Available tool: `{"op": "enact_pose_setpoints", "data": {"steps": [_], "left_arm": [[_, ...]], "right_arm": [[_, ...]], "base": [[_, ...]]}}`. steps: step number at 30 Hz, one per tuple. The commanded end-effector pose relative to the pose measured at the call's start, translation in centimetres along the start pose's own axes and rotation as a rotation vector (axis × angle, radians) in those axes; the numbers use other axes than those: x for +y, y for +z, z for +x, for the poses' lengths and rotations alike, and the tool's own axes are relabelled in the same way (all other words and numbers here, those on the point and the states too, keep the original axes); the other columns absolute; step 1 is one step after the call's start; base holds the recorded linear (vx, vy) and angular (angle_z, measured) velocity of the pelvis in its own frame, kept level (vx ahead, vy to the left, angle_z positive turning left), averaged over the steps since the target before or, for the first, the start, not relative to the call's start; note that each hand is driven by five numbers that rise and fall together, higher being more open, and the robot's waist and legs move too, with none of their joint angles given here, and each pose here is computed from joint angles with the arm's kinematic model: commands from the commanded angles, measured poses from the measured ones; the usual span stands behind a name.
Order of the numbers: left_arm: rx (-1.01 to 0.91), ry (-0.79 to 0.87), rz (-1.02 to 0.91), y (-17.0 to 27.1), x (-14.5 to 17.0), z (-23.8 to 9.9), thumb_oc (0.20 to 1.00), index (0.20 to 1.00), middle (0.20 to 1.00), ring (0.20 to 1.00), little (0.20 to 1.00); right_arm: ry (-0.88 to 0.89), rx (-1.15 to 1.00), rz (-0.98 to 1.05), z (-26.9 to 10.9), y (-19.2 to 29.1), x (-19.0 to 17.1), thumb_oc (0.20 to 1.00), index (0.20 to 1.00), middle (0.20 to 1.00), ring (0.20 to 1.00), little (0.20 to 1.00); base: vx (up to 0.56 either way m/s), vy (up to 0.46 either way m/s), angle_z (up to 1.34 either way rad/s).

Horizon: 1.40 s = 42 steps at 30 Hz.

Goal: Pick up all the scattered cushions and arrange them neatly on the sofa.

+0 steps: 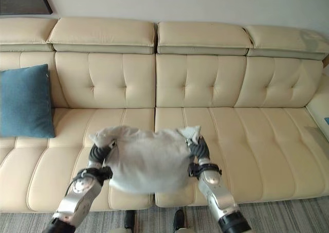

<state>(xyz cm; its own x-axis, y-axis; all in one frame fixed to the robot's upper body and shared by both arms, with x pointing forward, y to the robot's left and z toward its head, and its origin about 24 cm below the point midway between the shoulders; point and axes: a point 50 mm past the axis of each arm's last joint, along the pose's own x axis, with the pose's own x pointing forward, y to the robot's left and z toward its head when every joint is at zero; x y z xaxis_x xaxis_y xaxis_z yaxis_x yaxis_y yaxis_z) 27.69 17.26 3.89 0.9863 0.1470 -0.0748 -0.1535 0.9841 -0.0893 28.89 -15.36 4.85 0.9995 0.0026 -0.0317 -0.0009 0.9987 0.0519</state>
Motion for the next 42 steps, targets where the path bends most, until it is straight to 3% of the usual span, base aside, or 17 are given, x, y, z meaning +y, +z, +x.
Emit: {"op": "enact_pose_setpoints", "data": {"steps": [1, 17, 27, 36, 37, 38, 42], "left_arm": [[-0.339, -0.143, -0.008, 7.0, -4.1, 1.6, 0.200, 0.200, 0.200, 0.200, 0.200], [-0.347, -0.135, 0.068, 8.3, -6.2, 4.1, 0.200, 0.200, 0.200, 0.200, 0.200], [-0.400, -0.089, 0.206, 10.6, -6.1, 6.7, 0.200, 0.200, 0.200, 0.200, 0.200], [-0.321, -0.045, 0.295, 9.5, -5.5, 8.1, 0.200, 0.200, 0.200, 0.200, 0.200], [-0.260, -0.028, 0.304, 9.3, -5.5, 9.2, 0.416, 0.416, 0.416, 0.416, 0.416], [-0.203, -0.009, 0.302, 9.1, -5.2, 10.0, 1.000, 1.000, 1.000, 1.000, 1.000], [-0.083, 0.083, 0.134, 10.8, -2.9, 12.1, 1.000, 1.000, 1.000, 1.000, 1.000]], "right_arm": [[0.113, -0.287, 0.044, 1.5, 6.1, 3.5, 0.200, 0.200, 0.200, 0.200, 0.200], [0.140, -0.367, -0.032, 4.1, 9.7, 6.1, 0.200, 0.200, 0.200, 0.200, 0.200], [0.165, -0.302, -0.049, 5.3, 8.6, 7.8, 0.200, 0.200, 0.200, 0.200, 0.200], [0.114, -0.092, -0.134, 6.5, 4.3, 7.5, 0.200, 0.200, 0.200, 0.200, 0.200], [0.083, -0.030, -0.223, 7.8, 3.9, 6.9, 0.865, 0.865, 0.865, 0.865, 0.865], [0.061, -0.009, -0.323, 8.8, 4.5, 6.1, 1.000, 1.000, 1.000, 1.000, 1.000], [-0.065, 0.021, -0.622, 11.6, 8.2, 2.1, 1.000, 1.000, 1.000, 1.000, 1.000]], "base": [[0.05, 0.044, -0.12], [0.00, 0.002, 0.00], [-0.02, -0.001, -0.03], [-0.01, -0.001, 0.00], [-0.05, -0.018, 0.00], [-0.07, -0.022, -0.01], [-0.03, -0.006, 0.04]]}}
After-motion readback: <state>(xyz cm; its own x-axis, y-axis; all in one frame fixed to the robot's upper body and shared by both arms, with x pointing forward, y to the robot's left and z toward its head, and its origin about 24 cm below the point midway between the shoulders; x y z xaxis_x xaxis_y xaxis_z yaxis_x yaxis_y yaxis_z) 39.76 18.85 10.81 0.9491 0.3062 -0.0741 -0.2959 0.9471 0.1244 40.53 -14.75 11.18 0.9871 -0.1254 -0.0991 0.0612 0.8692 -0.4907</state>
